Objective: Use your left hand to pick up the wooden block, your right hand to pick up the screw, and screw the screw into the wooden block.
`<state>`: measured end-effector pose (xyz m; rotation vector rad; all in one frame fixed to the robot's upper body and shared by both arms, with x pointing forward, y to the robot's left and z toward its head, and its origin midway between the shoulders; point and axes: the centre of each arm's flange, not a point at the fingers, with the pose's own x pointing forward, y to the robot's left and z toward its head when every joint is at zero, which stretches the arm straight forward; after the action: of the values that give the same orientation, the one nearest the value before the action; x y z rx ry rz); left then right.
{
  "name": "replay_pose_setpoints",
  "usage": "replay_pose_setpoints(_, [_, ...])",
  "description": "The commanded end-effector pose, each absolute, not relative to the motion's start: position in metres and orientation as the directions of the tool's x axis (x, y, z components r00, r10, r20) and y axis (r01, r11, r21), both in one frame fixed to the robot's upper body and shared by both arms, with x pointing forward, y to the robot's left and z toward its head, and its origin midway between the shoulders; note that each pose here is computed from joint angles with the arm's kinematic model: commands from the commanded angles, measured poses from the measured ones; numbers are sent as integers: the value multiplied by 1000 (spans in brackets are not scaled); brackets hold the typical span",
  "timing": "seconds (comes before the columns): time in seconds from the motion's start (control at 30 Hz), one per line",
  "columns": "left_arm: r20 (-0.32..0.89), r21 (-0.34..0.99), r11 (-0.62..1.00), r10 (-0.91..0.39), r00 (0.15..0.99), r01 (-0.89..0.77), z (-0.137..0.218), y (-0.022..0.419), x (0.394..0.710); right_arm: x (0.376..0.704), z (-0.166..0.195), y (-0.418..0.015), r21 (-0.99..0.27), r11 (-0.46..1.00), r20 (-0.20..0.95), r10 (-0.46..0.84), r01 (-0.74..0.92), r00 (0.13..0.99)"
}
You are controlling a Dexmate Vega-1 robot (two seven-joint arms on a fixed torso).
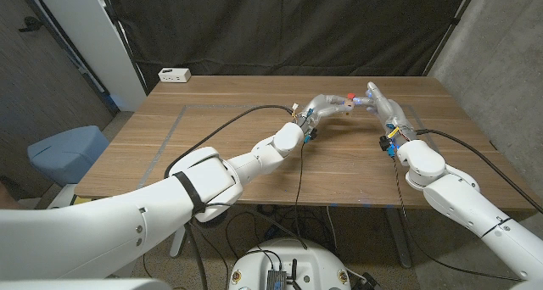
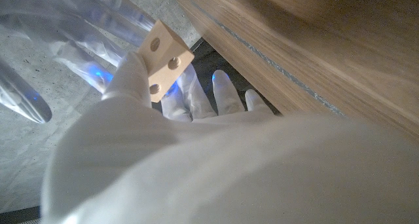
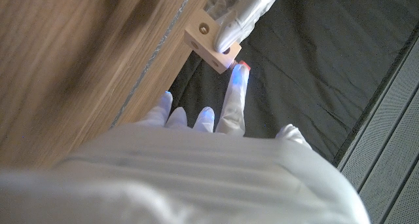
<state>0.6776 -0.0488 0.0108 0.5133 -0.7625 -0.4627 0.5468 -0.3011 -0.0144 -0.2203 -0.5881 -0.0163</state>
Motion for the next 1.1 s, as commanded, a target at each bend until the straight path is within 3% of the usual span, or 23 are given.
replay_pose_setpoints(0.03, [536, 587, 784, -564, 628, 204, 13, -48, 676, 545, -14, -306, -190, 976, 550, 14, 108, 835])
replay_pose_setpoints(1.1, [549, 590, 783, -567, 615, 196, 10, -50, 673, 554, -11, -308, -198, 978, 539, 52, 66, 841])
